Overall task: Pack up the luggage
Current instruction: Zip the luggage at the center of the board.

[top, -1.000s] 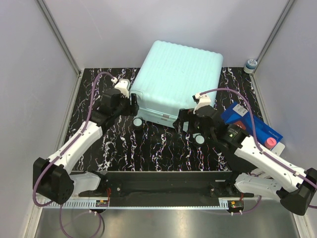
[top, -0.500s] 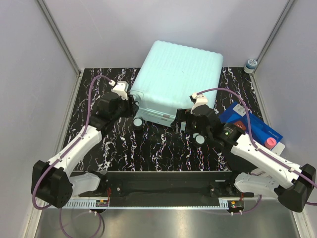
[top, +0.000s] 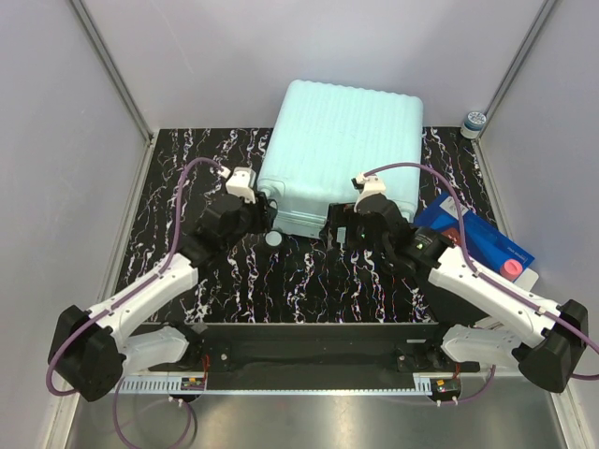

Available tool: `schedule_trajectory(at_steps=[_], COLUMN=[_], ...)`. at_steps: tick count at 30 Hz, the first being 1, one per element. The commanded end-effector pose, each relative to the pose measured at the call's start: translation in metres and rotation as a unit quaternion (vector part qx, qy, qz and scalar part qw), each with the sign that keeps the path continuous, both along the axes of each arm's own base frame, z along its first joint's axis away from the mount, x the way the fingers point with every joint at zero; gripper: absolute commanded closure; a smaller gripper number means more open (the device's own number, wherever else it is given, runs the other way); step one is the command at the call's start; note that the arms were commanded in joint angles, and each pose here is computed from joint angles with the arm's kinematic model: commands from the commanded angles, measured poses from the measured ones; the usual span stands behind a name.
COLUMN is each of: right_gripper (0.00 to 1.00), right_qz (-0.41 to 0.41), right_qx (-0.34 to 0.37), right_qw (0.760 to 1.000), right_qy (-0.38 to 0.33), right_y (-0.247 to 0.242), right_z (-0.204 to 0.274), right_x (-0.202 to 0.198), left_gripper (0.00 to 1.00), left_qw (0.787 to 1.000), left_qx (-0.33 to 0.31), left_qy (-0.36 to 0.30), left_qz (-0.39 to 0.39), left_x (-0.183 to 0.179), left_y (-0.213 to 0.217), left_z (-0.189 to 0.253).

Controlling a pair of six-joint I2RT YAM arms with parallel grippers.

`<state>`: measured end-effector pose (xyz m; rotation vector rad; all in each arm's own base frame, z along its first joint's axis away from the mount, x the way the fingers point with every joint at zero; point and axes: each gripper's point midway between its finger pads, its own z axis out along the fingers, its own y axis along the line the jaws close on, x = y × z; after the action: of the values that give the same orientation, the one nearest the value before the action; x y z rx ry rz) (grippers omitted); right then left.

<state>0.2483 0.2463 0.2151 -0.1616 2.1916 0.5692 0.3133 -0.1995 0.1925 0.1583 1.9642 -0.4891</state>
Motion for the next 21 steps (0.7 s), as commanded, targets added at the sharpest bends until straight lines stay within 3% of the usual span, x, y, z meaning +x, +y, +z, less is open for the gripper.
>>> schedule_trajectory(at_steps=[1, 8, 13, 15, 16, 18, 21], right_gripper=[0.02, 0.03, 0.03, 0.03, 0.03, 0.03, 0.03], right_qz=[0.005, 0.001, 0.006, 0.015, 0.017, 0.022, 0.030], right_qx=[0.036, 0.046, 0.064, 0.071, 0.074, 0.078, 0.080], right_qw=[0.999, 0.999, 0.998, 0.997, 0.997, 0.997, 0.996], right_qy=[-0.024, -0.018, -0.018, -0.015, -0.014, -0.011, -0.018], right_y=[0.008, 0.012, 0.018, 0.025, 0.027, 0.034, 0.047], right_z=[0.029, 0.031, 0.036, 0.037, 0.038, 0.041, 0.048], right_x=[0.004, 0.006, 0.006, 0.006, 0.007, 0.009, 0.008], left_gripper=[1.00, 1.00, 0.97, 0.51, 0.36, 0.17, 0.01], left_qw=[0.990, 0.985, 0.986, 0.992, 0.994, 0.997, 0.998], left_qx=[-0.046, -0.050, -0.058, -0.045, -0.038, -0.028, -0.046], left_qy=[-0.006, -0.010, -0.012, -0.021, -0.026, -0.030, -0.034], left_qz=[-0.135, -0.164, -0.156, -0.114, -0.099, -0.065, -0.025], left_x=[-0.039, -0.051, -0.058, -0.053, -0.049, -0.047, -0.041], left_y=[-0.060, -0.087, -0.080, -0.062, -0.054, -0.035, -0.006], left_z=[0.013, 0.020, 0.023, 0.026, 0.028, 0.032, 0.039])
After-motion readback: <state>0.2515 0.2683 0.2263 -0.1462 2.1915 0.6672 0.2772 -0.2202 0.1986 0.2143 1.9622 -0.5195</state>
